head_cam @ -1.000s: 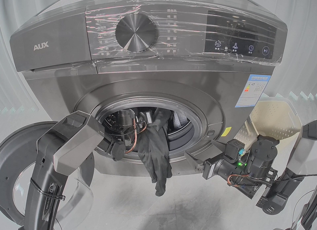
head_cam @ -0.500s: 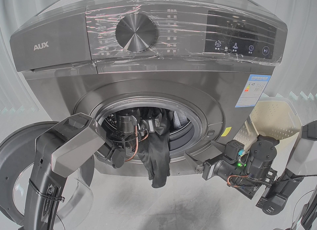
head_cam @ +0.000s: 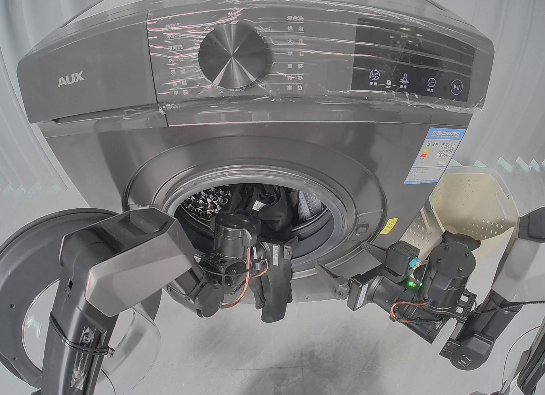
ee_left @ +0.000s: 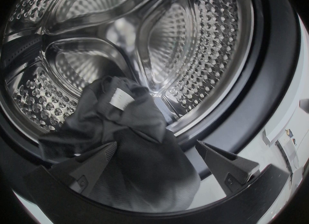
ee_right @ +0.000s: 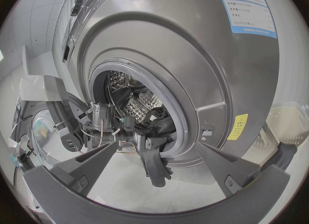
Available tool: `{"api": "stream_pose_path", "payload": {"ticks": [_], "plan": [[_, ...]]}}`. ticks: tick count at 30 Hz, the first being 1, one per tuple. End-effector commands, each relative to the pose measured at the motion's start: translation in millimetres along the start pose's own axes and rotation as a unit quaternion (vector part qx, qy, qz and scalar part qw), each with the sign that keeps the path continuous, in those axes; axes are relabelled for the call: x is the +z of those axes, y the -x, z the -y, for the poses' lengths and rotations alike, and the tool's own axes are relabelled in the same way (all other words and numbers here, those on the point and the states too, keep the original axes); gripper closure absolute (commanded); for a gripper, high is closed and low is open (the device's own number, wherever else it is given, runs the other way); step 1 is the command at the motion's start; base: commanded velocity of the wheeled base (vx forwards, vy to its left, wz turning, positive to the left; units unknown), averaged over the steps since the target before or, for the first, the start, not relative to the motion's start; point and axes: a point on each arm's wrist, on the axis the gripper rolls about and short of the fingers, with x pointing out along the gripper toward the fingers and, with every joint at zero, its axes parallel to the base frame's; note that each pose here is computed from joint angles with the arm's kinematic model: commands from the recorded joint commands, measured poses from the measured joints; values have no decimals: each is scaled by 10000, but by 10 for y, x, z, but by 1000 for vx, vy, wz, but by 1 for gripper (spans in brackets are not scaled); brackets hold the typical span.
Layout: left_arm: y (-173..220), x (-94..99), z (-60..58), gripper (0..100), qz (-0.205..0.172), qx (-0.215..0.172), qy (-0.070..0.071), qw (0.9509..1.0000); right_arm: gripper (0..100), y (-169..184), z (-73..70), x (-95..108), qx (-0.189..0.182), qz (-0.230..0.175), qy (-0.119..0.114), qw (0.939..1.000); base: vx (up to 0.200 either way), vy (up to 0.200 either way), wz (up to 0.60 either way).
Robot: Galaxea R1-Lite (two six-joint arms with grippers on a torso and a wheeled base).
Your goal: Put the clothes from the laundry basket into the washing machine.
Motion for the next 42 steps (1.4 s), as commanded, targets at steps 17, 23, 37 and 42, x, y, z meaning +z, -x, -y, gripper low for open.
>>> {"api": "stream_pose_path", "payload": {"ticks": [17, 23, 37, 42], "plan": [[-219, 129, -62, 100, 729, 118, 101, 9972, 0, -5, -15, 10, 25, 28, -4, 10000, 0, 0, 0], [-381, 478, -127, 100, 1543, 408, 439, 9862, 0, -4, -19, 10, 33, 28, -3, 10000, 0, 0, 0], [-307, 427, -146, 0, 1389, 450, 417, 9884, 0, -6, -19, 5, 39, 19, -1, 10000, 0, 0, 0], [-111, 308, -39, 0, 919, 276, 314, 9949, 0, -5, -13, -1, 30, 5, -7, 10000, 0, 0, 0]]}}
